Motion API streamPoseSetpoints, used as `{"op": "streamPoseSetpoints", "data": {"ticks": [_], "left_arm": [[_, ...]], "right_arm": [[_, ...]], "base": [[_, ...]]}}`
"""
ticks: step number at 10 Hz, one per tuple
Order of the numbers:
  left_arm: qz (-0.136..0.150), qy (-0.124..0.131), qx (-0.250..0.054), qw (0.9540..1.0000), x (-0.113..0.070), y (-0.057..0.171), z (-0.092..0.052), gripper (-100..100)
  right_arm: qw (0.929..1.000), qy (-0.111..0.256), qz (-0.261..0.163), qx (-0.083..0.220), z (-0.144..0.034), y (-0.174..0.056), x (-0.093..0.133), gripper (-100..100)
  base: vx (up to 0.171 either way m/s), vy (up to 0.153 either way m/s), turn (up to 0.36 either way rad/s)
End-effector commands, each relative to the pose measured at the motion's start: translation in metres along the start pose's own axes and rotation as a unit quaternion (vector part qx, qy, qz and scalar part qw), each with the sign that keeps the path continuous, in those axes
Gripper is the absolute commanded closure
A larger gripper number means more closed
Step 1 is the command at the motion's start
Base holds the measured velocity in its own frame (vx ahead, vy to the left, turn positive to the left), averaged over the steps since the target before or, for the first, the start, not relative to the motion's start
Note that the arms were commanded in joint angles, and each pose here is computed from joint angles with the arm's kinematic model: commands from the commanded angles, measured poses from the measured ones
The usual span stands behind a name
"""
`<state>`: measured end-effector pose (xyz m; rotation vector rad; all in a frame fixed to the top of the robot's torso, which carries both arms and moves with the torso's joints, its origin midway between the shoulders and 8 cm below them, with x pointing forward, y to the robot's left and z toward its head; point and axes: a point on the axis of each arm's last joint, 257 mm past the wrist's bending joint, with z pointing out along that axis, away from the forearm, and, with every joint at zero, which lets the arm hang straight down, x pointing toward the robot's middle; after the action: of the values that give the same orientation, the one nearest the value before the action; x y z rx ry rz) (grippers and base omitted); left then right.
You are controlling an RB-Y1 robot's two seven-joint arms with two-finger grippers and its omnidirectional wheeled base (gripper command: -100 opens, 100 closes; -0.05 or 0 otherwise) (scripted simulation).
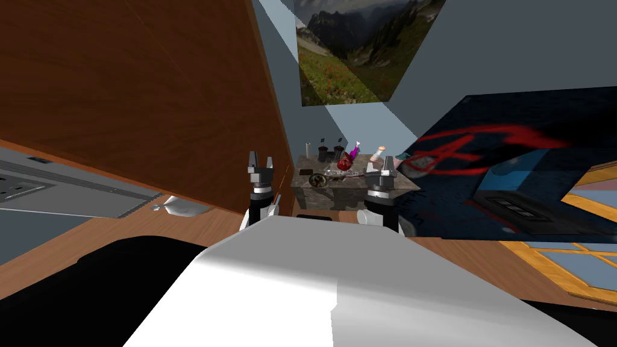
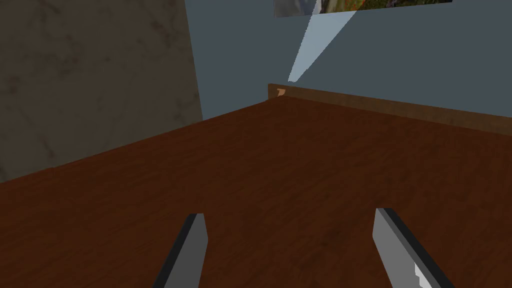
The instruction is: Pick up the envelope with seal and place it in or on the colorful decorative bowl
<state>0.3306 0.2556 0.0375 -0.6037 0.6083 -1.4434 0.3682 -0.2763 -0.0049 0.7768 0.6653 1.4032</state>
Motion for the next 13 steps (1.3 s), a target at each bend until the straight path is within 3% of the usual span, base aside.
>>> {"op": "streamPoseSetpoints", "data": {"ticks": [1, 4, 6, 7, 9, 10, 11, 12, 13], "left_arm": [[0.0, 0.0, 0.0, 1.0, 0.0, 0.0, 0.0, 0], [0.0, 0.0, 0.0, 1.0, 0.0, 0.0, 0.0, 0], [0.0, 0.0, 0.0, 1.0, 0.0, 0.0, 0.0, 0], [0.0, 0.0, 0.0, 1.0, 0.0, 0.0, 0.0, 0], [0.0, 0.0, 0.0, 1.0, 0.0, 0.0, 0.0, 0], [0.0, 0.0, 0.0, 1.0, 0.0, 0.0, 0.0, 0], [0.0, 0.0, 0.0, 1.0, 0.0, 0.0, 0.0, 0], [0.0, 0.0, 0.0, 1.0, 0.0, 0.0, 0.0, 0], [0.0, 0.0, 0.0, 1.0, 0.0, 0.0, 0.0, 0]], "right_arm": [[0.9996, 0.022, -0.017, -0.005, 0.005, 0.0, 0.006, -100], [0.9957, 0.069, -0.059, -0.02, 0.015, -0.002, 0.02, -100], [0.9889, 0.108, -0.096, -0.034, 0.024, -0.005, 0.03, -100], [0.9882, 0.11, -0.101, -0.034, 0.023, -0.005, 0.032, -100], [0.9763, 0.153, -0.144, -0.051, 0.032, -0.009, 0.041, -100], [0.9742, 0.158, -0.153, -0.051, 0.031, -0.01, 0.044, -100], [0.9656, 0.18, -0.177, -0.06, 0.035, -0.014, 0.048, -100], [0.964, 0.183, -0.183, -0.06, 0.035, -0.015, 0.05, -100], [0.9532, 0.207, -0.209, -0.069, 0.038, -0.019, 0.054, -100]], "base": [[-0.036, 0.011, 0.098], [-0.082, 0.034, 0.101], [-0.099, 0.049, 0.131], [-0.079, 0.034, 0.052], [-0.065, 0.047, 0.155], [-0.056, 0.043, 0.05], [-0.07, 0.051, 0.105], [-0.054, 0.036, 0.066], [-0.056, 0.037, 0.158]]}}
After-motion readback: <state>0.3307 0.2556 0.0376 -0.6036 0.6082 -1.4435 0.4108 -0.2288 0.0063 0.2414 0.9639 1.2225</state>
